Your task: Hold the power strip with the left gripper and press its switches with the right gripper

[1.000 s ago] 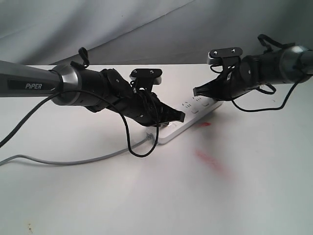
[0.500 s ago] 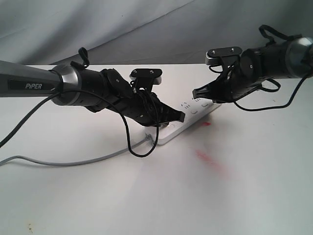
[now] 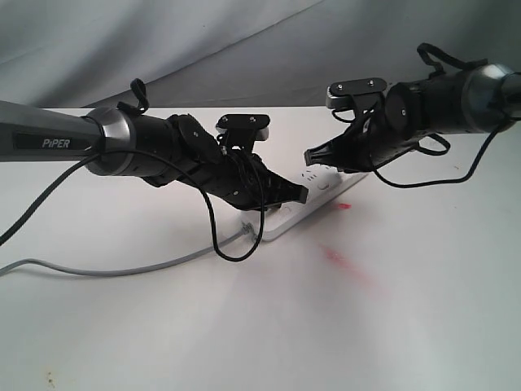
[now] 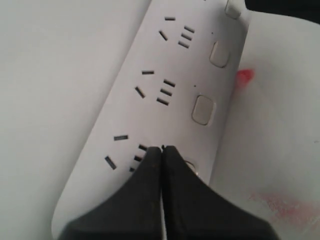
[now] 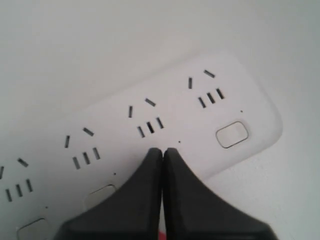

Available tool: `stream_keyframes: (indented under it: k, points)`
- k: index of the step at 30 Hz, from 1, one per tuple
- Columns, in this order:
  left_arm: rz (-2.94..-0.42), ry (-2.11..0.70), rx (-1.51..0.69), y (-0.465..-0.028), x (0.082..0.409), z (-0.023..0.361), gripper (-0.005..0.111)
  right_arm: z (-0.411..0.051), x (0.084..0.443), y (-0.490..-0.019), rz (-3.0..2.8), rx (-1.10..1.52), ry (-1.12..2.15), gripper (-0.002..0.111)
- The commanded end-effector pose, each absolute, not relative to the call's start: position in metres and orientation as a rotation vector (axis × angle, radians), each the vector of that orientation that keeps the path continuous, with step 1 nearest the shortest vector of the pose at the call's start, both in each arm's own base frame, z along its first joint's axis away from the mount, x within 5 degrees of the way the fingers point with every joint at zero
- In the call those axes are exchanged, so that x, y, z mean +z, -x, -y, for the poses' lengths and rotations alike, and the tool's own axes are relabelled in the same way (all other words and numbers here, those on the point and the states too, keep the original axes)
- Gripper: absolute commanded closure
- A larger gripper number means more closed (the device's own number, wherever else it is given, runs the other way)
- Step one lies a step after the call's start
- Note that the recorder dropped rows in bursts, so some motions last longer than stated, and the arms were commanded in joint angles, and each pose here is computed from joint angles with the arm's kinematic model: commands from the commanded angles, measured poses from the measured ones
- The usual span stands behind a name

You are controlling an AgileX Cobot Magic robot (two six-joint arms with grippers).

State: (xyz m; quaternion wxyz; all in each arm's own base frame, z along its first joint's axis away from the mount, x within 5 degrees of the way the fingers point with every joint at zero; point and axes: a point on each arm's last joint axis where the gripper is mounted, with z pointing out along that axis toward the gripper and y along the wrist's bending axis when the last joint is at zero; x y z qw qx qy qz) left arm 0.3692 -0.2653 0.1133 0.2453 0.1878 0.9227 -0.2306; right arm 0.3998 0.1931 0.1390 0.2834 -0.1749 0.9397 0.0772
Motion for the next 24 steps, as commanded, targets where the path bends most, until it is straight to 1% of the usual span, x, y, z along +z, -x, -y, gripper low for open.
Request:
stream_keyframes:
  k: [1, 9, 18, 24]
  points:
    - [-2.507, -0.511, -0.633, -0.369, 0.116, 0.268, 0.107, -0.197, 0.145, -0.400, -2.475, 0.218, 0.479, 0.108]
    - [-2.507, -0.511, -0.633, -0.369, 0.116, 0.268, 0.107, -0.196, 0.143, -0.401, -2.473, 0.212, 0.483, 0.108]
    - [-2.507, -0.511, -0.633, -0.369, 0.116, 0.268, 0.107, -0.196, 0.113, -0.400, -2.547, 0.184, 0.507, 0.108]
    - [-2.507, -0.511, -0.633, -0.369, 0.116, 0.268, 0.107, -0.195, 0.112, -0.400, -2.546, 0.160, 0.536, 0.108]
